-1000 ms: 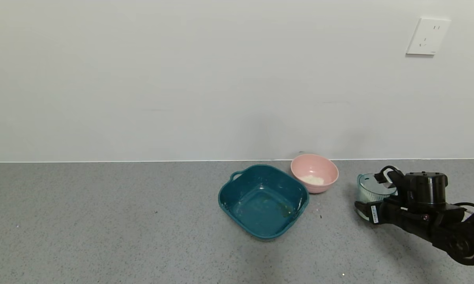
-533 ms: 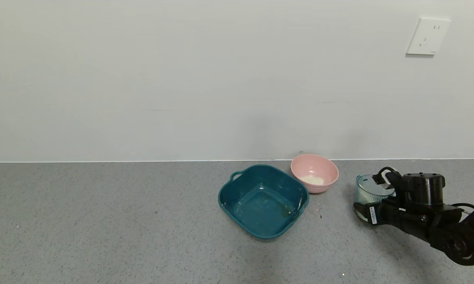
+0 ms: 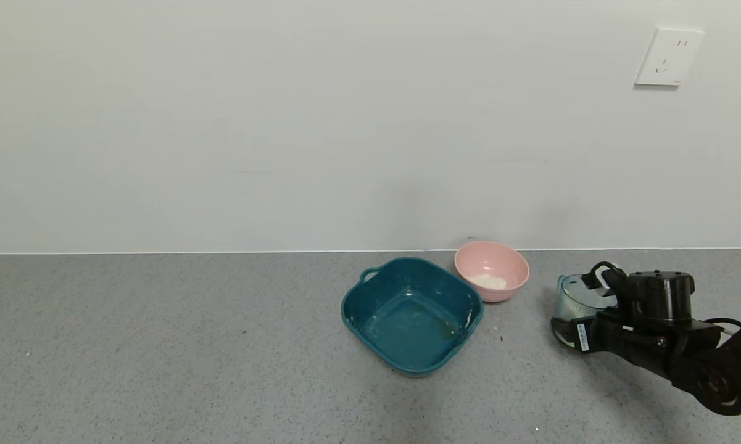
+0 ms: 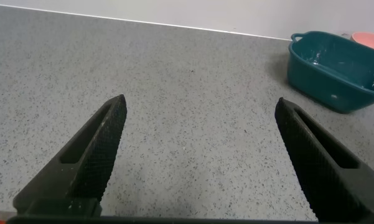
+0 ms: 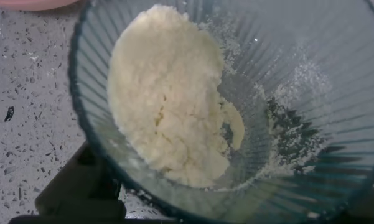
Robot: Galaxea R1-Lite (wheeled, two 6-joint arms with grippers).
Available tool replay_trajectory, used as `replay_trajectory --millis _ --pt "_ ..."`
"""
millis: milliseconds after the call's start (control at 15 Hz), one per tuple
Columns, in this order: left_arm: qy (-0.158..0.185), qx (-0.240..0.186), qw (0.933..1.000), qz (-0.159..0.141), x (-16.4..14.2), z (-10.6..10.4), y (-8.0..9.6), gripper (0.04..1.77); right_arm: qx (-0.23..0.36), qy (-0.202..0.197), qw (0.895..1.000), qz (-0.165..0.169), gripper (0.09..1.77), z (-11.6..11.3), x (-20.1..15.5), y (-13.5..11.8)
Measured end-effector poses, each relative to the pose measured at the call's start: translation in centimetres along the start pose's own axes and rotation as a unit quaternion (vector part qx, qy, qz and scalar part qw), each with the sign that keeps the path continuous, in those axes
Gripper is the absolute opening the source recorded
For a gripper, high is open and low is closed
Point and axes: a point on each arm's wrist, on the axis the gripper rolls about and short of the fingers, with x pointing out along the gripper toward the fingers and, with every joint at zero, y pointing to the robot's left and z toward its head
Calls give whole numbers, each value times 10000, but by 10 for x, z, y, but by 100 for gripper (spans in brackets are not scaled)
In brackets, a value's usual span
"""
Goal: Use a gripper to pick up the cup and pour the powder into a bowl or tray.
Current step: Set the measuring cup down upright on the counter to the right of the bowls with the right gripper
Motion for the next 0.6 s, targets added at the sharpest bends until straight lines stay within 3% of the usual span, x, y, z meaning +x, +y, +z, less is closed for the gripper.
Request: replay_trajectory --millis 600 --pt "0 0 10000 0 0 0 0 172 0 40 10000 29 164 -1 -8 1"
